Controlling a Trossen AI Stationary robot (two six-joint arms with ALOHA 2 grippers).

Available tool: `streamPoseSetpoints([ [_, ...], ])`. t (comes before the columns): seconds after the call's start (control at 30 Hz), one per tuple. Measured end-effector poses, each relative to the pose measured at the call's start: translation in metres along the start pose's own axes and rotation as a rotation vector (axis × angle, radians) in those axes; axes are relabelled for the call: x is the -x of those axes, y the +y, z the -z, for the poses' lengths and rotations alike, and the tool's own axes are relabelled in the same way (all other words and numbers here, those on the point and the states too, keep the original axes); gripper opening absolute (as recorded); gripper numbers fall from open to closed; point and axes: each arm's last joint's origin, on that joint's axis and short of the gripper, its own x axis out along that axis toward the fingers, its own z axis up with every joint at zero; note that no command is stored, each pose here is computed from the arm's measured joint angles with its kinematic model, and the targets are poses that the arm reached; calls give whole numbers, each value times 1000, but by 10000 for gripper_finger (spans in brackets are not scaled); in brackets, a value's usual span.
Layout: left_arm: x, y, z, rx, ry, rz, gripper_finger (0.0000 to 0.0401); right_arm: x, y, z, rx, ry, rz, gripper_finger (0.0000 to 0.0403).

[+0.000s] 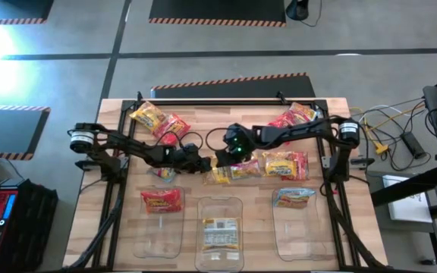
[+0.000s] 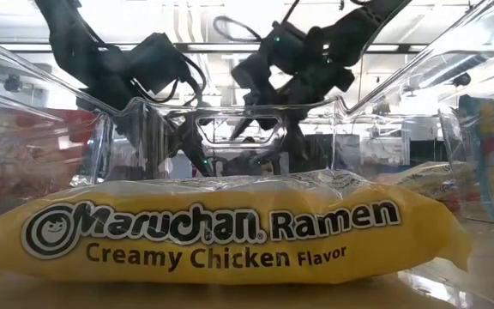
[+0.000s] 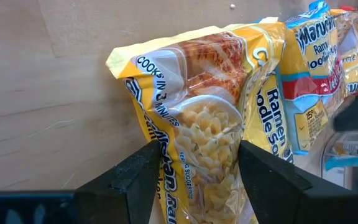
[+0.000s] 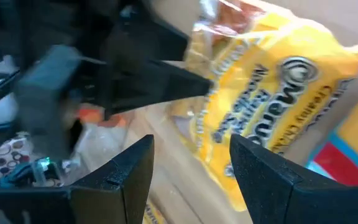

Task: Sort Maruchan noodles
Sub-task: Put the yellow noodle pack into the middle transparent bin

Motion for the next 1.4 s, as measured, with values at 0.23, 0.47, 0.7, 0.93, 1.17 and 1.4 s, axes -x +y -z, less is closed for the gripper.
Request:
streamPoseSetpoints([
  [0.23, 1, 0, 0, 1, 4, 0, 194, -6, -8, 1, -19, 6, 53, 198],
  [0.47, 3, -1, 0, -1, 8, 2, 194, -14, -19, 6, -38, 17, 150, 198],
  [0.7, 3, -1, 0, -1, 6, 3, 194, -24, -26, 9, -47, 39, 181, 198],
  [0.93, 3, -1, 0, -1, 2, 5, 194, -30, -29, 8, -43, 19, 198, 198],
  [1.17, 3, -3, -1, 2, -3, 24, 194, -31, -29, 6, -3, -41, 210, 199],
  [1.4, 3, -7, -2, 4, -14, 70, 194, -31, -28, 4, 25, -65, 202, 199],
])
